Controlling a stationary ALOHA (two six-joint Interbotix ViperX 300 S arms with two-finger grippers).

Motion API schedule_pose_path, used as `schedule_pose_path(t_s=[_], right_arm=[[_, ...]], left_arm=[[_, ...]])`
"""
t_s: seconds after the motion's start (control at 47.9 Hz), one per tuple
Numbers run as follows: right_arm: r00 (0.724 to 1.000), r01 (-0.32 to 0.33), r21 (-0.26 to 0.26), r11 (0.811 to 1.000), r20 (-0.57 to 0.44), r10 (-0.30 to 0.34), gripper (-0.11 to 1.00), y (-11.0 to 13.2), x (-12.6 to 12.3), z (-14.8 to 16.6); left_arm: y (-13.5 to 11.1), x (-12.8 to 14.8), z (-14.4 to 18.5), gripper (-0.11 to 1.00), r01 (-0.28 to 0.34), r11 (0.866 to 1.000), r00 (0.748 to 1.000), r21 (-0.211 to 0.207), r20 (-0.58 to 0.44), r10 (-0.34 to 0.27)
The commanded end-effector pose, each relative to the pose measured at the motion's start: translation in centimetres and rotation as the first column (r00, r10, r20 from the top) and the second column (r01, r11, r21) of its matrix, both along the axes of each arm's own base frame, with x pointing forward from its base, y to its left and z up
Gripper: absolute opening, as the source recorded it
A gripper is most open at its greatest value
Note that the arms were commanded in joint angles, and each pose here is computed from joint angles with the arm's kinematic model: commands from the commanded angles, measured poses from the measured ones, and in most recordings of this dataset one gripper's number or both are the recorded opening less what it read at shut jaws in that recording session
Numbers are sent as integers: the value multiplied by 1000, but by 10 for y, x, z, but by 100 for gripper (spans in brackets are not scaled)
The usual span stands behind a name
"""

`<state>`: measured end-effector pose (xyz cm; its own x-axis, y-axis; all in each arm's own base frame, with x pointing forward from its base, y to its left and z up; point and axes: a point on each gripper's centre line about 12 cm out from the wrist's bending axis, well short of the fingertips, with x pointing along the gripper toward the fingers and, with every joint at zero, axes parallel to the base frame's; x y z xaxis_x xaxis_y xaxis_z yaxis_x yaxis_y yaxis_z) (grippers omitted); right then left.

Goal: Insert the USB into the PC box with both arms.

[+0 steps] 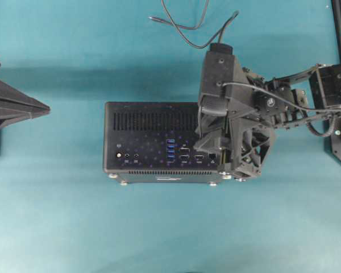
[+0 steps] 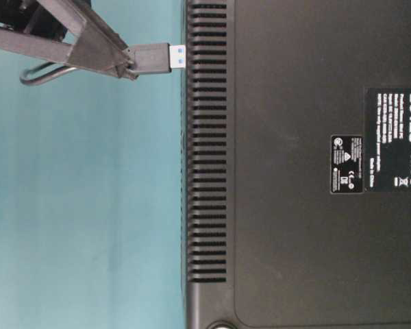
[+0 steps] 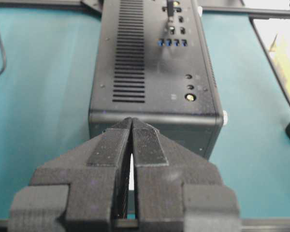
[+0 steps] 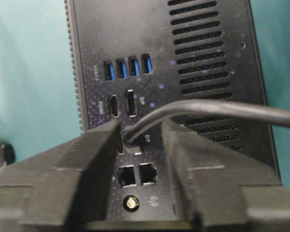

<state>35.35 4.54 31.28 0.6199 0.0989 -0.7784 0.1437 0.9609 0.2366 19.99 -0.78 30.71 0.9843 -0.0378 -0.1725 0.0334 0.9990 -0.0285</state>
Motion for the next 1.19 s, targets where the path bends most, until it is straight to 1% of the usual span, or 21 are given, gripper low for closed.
schedule_pose_path(t_s=[0.0,0.167,0.271,0.355,0.48,0.647,0.793,0.919,1.044,1.169], right_arm=[[999,-6,7,1000,41,5,35,2,1,14],[999,-7,11,1000,39,7,18,3,1,15],[999,-5,11,1000,45,5,12,3,2,19],[999,-8,8,1000,38,8,10,3,1,20],[999,-12,2,1000,31,12,10,3,1,22],[998,-24,-10,1000,51,24,9,3,3,30],[997,-30,-53,998,71,34,8,0,4,40],[995,-36,-109,993,90,46,8,-2,7,45],[994,-54,-185,981,84,70,8,0,10,41],[993,-66,-239,969,80,88,8,1,17,36]], left_arm=[[0,1,6,0,1,1000,1000,-1,17,-1],[0,1,6,0,1,1000,1000,-4,20,-1],[0,1,6,0,0,1000,1000,-11,18,1],[0,1,6,0,-1,1000,1000,-17,18,1],[0,0,5,0,-3,1000,1000,-16,15,3],[0,0,5,0,-3,1000,1000,-16,15,3],[0,1,6,0,-4,1000,1000,-16,18,4],[0,0,5,0,-4,1000,1000,-17,18,5],[0,0,6,0,-3,1000,1000,-19,21,3],[0,0,10,0,-3,1000,1000,-21,30,4]])
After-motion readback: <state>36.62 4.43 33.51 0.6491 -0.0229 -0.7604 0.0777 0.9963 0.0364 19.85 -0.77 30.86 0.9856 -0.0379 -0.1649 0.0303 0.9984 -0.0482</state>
